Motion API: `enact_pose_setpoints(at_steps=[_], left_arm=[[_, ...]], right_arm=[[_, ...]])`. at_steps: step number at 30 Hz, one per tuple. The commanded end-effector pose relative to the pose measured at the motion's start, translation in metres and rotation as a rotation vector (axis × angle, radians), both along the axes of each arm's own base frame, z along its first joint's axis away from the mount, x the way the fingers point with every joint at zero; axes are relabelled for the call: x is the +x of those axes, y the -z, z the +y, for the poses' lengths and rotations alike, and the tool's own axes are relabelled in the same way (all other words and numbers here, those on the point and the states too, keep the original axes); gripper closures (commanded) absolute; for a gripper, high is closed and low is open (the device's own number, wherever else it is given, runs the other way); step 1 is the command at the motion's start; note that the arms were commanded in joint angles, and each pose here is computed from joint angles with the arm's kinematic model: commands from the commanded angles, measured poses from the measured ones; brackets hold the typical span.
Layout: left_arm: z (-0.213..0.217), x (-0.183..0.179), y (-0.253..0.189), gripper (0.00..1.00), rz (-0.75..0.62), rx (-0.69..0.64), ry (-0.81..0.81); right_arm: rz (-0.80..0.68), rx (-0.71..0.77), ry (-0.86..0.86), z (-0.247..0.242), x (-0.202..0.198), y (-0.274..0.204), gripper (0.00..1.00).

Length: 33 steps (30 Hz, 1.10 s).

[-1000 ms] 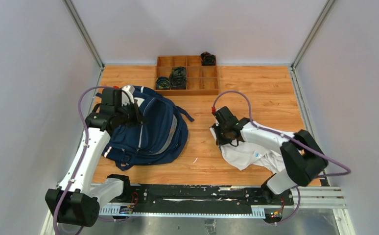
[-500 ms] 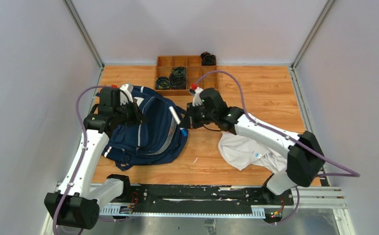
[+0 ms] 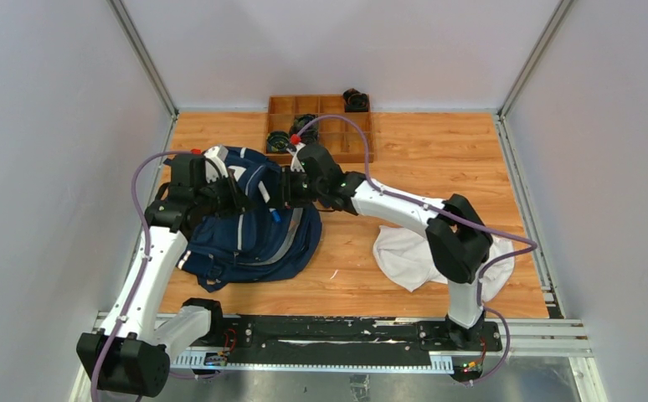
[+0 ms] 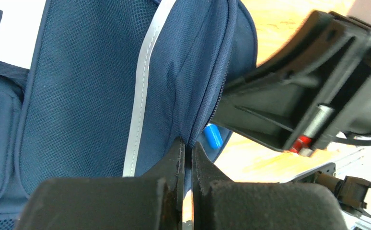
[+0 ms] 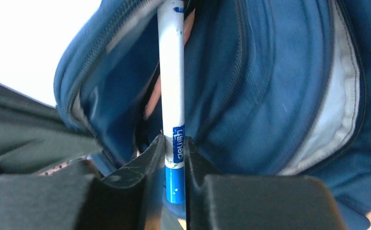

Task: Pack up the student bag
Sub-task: Place the stationery in the student bag, then zip the student bag at the center of the board.

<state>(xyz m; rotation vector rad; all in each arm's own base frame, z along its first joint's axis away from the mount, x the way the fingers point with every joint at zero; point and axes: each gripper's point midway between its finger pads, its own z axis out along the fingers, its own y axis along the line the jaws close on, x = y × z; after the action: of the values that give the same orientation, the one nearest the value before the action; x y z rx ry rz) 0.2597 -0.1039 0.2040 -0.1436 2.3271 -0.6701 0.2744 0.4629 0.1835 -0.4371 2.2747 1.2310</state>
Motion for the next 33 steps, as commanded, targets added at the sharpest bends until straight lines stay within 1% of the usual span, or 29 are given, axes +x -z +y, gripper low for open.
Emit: enact_pose_setpoints(at_steps=[1,2,4,7,9,10,12,14,16,18,22,23,25,27,28,30,32,33], left_arm=[[-0.01,0.007,-0.017,1.0,-0.064,-0.077,0.021],[-0.01,0.008,-0.016,1.0,-0.065,-0.074,0.019],[-0.009,0.008,-0.015,1.0,-0.063,-0.067,0.015],[-0.008,0.01,-0.012,1.0,-0.055,-0.065,0.011],[-0.01,0.011,-0.009,1.0,-0.048,-0.07,0.013],[-0.01,0.012,-0.008,1.0,-0.045,-0.072,0.011],[-0.01,0.013,-0.009,1.0,-0.048,-0.075,0.012],[-0.009,0.013,-0.01,1.0,-0.051,-0.069,0.009],[-0.006,0.012,-0.01,1.0,-0.051,-0.049,0.0],[-0.001,0.014,-0.009,1.0,-0.049,-0.025,-0.015],[-0.002,0.034,-0.008,1.0,-0.064,-0.03,-0.039],[-0.003,0.04,-0.008,1.0,-0.07,-0.03,-0.044],[-0.009,0.051,-0.009,1.0,-0.092,-0.011,-0.029],[-0.018,0.058,-0.009,1.0,-0.108,0.039,-0.005],[-0.025,0.06,-0.007,0.94,-0.11,0.059,0.021],[-0.038,0.068,-0.007,0.72,-0.115,0.086,0.079],[-0.042,0.08,-0.01,0.63,-0.1,0.154,0.118],[-0.039,0.087,-0.024,0.58,-0.106,0.191,0.12]], right_arm=[[-0.002,0.048,-0.001,0.026,0.005,-0.011,0.62],[-0.007,0.047,-0.017,0.027,0.002,-0.012,0.54],[-0.023,0.042,-0.026,0.025,-0.002,-0.013,0.46],[-0.05,0.04,-0.032,0.016,-0.006,-0.019,0.43],[-0.072,0.041,-0.035,0.012,-0.007,-0.026,0.48],[-0.078,0.04,-0.037,0.011,-0.008,-0.028,0.54],[-0.094,0.04,-0.043,0.007,-0.01,-0.033,0.69],[-0.115,0.027,-0.05,0.0,-0.013,-0.031,0.8],[-0.113,-0.033,-0.047,-0.019,-0.022,-0.016,0.84],[-0.147,-0.073,-0.033,-0.038,-0.027,-0.008,0.82],[-0.191,-0.214,0.06,-0.093,-0.03,0.019,0.64],[-0.192,-0.245,0.087,-0.108,-0.03,0.026,0.61],[-0.179,-0.284,0.13,-0.135,-0.031,0.037,0.6],[-0.164,-0.324,0.17,-0.158,-0.032,0.045,0.6],[-0.164,-0.345,0.188,-0.168,-0.033,0.049,0.59],[-0.169,-0.38,0.218,-0.184,-0.035,0.056,0.59],[-0.162,-0.391,0.227,-0.191,-0.038,0.061,0.58],[-0.161,-0.397,0.226,-0.193,-0.038,0.062,0.57]])
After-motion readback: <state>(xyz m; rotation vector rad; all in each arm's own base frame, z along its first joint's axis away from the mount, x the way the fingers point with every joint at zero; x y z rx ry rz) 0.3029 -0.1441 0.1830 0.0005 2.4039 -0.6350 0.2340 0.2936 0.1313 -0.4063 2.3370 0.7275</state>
